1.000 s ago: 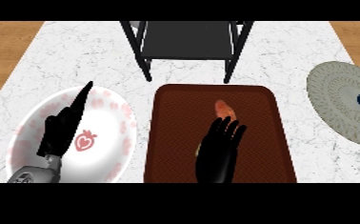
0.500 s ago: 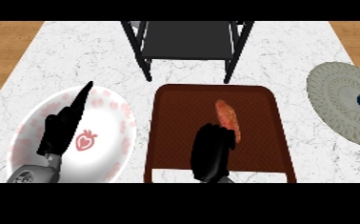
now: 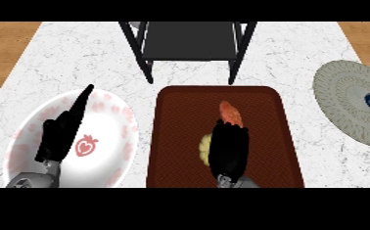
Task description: Pick the squash from the tray and place it in the tiered shelf
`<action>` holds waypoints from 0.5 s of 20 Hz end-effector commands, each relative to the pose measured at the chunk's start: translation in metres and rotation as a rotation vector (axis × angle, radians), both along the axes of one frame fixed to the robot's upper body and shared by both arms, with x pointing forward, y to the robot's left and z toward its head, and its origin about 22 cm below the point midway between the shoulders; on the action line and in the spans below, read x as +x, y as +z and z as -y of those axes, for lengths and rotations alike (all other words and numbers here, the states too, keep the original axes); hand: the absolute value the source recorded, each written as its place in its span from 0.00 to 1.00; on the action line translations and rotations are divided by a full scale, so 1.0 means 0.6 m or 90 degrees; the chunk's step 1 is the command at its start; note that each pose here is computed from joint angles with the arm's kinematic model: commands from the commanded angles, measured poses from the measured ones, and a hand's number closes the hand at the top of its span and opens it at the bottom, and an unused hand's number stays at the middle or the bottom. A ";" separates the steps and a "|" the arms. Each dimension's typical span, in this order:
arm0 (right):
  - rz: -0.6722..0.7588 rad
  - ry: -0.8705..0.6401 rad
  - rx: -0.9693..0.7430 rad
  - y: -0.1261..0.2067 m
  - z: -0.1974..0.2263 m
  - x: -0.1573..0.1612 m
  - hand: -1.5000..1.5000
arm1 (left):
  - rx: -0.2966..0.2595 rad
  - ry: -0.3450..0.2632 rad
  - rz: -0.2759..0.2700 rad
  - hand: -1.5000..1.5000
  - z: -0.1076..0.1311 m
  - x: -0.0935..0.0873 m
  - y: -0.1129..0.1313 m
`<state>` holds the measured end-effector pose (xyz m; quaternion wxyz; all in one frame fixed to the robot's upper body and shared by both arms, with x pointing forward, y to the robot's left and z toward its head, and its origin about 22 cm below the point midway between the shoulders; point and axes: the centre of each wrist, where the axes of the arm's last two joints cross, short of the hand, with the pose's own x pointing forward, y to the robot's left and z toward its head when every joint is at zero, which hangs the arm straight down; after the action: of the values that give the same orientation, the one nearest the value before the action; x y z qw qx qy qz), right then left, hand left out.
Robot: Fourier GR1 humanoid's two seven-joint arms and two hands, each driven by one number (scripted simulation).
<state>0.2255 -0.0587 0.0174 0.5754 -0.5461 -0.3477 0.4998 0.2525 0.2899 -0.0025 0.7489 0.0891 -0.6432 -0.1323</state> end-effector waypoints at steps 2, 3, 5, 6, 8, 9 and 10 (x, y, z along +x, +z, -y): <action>-0.009 -0.088 0.202 0.055 0.044 0.024 1.00 | -0.032 -0.017 -0.067 0.50 0.028 -0.028 -0.045; 0.003 -0.074 0.219 0.082 0.032 0.026 1.00 | -0.042 -0.017 -0.063 0.50 0.039 -0.019 -0.043; 0.048 -0.086 0.245 0.105 0.025 0.004 1.00 | -0.041 -0.018 -0.067 0.50 0.060 -0.020 -0.038; 0.065 -0.087 0.242 0.132 0.031 0.006 1.00 | -0.041 -0.001 -0.068 0.50 0.009 -0.037 -0.064; 0.111 -0.098 0.220 0.162 0.035 0.002 1.00 | -0.041 -0.017 -0.074 0.50 0.002 -0.030 -0.042; 0.135 -0.099 0.206 0.185 0.042 -0.003 1.00 | -0.037 -0.015 -0.056 0.50 0.029 -0.016 -0.022; 0.172 -0.099 0.205 0.197 0.030 0.012 1.00 | -0.033 -0.020 -0.065 0.50 0.034 -0.036 -0.054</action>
<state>0.2328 -0.0805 0.0990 0.6385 -0.4898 -0.4644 0.3698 0.2490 0.2896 -0.0045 0.7477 0.0891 -0.6453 -0.1289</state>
